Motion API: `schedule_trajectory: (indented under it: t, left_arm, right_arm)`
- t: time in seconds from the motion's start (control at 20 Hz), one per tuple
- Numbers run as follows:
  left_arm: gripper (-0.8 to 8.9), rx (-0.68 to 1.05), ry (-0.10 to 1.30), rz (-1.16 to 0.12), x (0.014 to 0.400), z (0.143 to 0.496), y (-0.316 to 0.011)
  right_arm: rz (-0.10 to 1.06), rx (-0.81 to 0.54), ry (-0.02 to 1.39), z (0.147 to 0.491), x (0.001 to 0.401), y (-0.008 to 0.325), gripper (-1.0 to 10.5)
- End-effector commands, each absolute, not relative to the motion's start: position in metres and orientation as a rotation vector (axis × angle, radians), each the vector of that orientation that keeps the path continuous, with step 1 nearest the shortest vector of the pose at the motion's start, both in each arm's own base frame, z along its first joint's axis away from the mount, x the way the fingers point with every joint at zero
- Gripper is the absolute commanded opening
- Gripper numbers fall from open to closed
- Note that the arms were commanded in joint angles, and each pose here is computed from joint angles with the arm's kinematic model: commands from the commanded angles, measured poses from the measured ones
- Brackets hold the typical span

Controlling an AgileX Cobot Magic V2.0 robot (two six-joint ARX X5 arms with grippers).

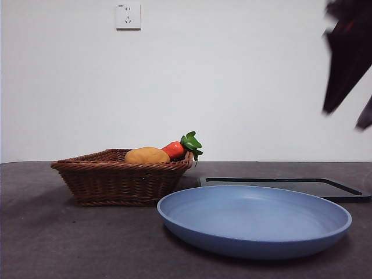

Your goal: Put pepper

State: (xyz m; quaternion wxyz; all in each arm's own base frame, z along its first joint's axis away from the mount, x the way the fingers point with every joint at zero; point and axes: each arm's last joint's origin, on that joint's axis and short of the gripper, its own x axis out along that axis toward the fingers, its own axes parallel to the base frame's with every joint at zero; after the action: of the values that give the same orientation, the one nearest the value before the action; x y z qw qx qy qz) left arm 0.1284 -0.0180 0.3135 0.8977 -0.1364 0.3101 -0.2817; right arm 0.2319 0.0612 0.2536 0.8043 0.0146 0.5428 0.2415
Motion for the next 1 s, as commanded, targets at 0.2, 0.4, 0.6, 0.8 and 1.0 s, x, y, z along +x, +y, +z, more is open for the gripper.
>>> schedule_trajectory:
  t: [0.2, 0.4, 0.6, 0.8, 1.0]
  left_arm:
    - [3.66, -0.264, 0.611, -0.597, 0.129, 0.319, -0.018]
    - [3.66, -0.263, 0.61, -0.596, 0.129, 0.319, -0.018]
    - [3.66, -0.263, 0.61, -0.595, 0.129, 0.319, -0.018]
    - [3.63, -0.265, 0.609, -0.593, 0.129, 0.319, -0.018]
    - [3.63, -0.304, 0.602, -0.587, 0.137, 0.321, -0.02]
  right_arm:
    - [0.547, -0.005, 1.288, 0.198, 0.272, 0.085, 3.1]
    - [0.543, -0.038, 1.344, 0.171, 0.284, 0.092, 2.9]
    - [0.547, -0.039, 1.366, 0.161, 0.286, 0.095, 1.3]
    - [0.544, -0.029, 1.374, 0.16, 0.286, 0.095, 0.1]
    - [0.536, -0.03, 1.371, 0.169, 0.282, 0.093, 0.1]
